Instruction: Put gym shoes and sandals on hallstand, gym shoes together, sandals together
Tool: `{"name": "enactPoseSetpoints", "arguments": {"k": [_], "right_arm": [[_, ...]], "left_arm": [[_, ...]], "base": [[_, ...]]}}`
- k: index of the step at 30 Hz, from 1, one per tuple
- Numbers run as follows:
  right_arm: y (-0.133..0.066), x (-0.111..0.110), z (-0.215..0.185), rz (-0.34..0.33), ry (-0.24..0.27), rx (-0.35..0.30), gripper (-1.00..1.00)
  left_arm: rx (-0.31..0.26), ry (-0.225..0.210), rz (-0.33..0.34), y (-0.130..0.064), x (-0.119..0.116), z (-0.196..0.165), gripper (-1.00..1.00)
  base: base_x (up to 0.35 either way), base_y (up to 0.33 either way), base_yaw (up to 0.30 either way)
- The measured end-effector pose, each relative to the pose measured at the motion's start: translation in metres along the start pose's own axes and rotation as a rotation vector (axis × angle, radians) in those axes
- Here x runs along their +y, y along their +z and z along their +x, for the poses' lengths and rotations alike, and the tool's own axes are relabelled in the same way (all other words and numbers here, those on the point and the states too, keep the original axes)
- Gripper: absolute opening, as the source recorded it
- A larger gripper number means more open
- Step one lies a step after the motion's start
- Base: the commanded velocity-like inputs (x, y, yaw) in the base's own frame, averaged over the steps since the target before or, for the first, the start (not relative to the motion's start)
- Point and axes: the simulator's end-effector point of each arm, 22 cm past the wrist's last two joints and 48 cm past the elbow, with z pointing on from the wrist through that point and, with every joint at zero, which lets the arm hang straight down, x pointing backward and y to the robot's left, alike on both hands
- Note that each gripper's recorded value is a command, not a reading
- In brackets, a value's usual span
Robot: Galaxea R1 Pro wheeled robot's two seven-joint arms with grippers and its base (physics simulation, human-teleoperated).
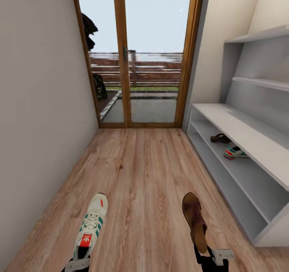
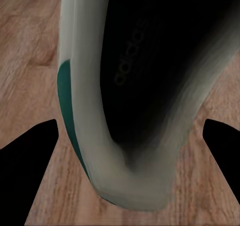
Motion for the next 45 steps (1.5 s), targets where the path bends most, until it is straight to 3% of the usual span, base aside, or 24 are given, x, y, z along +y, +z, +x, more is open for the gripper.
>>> {"name": "enactPoseSetpoints", "arguments": {"k": [35, 45], "right_arm": [[-0.0001, -0.0037, -0.0005, 0.007, -0.001, 0.000, -1.00], [-0.0003, -0.0041, -0.0003, 0.007, -0.002, 0.000, -1.00]], "left_arm": [[0.000, 0.000, 0.000, 0.0000, 0.0001, 0.0000, -1.00], [0.000, 0.000, 0.000, 0.0001, 0.0001, -0.0001, -1.00]], "base": [[0.290, 0.190, -0.001], [0.290, 0.190, -0.180]]}}
